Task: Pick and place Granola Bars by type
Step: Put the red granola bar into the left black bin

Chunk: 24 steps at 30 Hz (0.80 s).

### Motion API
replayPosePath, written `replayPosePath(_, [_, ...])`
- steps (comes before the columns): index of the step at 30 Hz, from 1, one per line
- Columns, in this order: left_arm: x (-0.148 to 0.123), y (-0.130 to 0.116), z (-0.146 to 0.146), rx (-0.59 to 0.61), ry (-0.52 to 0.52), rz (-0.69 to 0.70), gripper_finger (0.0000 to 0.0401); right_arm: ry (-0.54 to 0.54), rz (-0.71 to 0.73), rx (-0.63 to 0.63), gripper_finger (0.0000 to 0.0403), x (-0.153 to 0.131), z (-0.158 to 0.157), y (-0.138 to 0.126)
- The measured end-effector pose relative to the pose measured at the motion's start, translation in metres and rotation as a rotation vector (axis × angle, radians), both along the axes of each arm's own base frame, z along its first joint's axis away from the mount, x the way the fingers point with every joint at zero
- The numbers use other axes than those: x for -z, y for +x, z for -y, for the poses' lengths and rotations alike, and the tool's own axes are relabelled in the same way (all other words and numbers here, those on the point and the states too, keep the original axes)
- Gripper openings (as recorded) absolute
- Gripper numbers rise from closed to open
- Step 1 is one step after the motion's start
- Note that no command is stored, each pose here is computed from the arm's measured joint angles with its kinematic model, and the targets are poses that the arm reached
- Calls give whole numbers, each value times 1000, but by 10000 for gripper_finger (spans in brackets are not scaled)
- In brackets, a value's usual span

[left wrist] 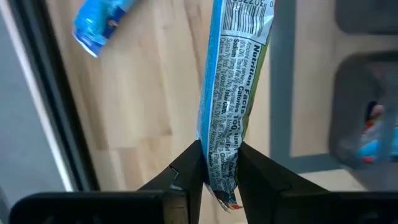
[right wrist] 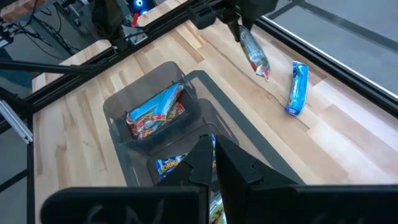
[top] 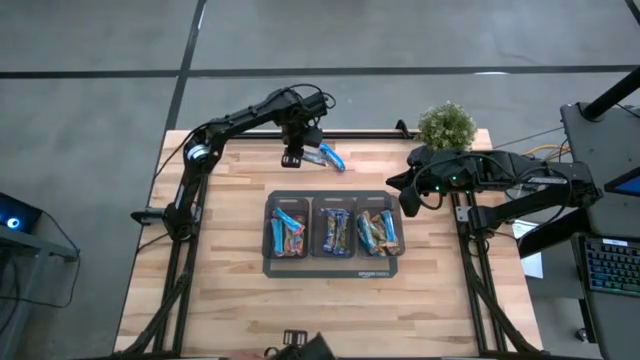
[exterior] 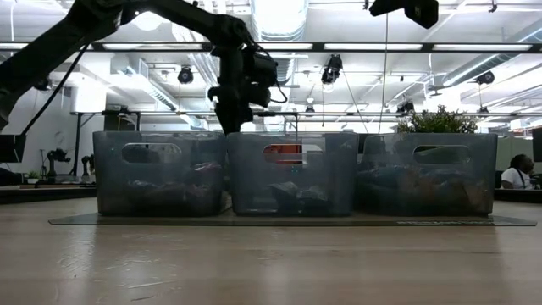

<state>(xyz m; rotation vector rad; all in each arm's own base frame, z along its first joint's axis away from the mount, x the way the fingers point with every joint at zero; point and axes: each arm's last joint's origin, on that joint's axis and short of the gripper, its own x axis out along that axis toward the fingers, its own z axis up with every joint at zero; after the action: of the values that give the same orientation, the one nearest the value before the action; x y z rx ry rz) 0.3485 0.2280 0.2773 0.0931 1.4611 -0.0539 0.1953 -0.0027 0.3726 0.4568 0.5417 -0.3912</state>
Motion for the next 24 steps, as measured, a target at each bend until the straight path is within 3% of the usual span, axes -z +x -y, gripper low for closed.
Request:
replayPosePath(13, [-15, -2, 32, -108, -95, -55, 70, -15, -4, -11, 13, 0, 0, 0])
replayPosePath(24, [-52, -14, 63, -202, -91, 5, 70, -29, -12, -21, 13, 1, 0, 0])
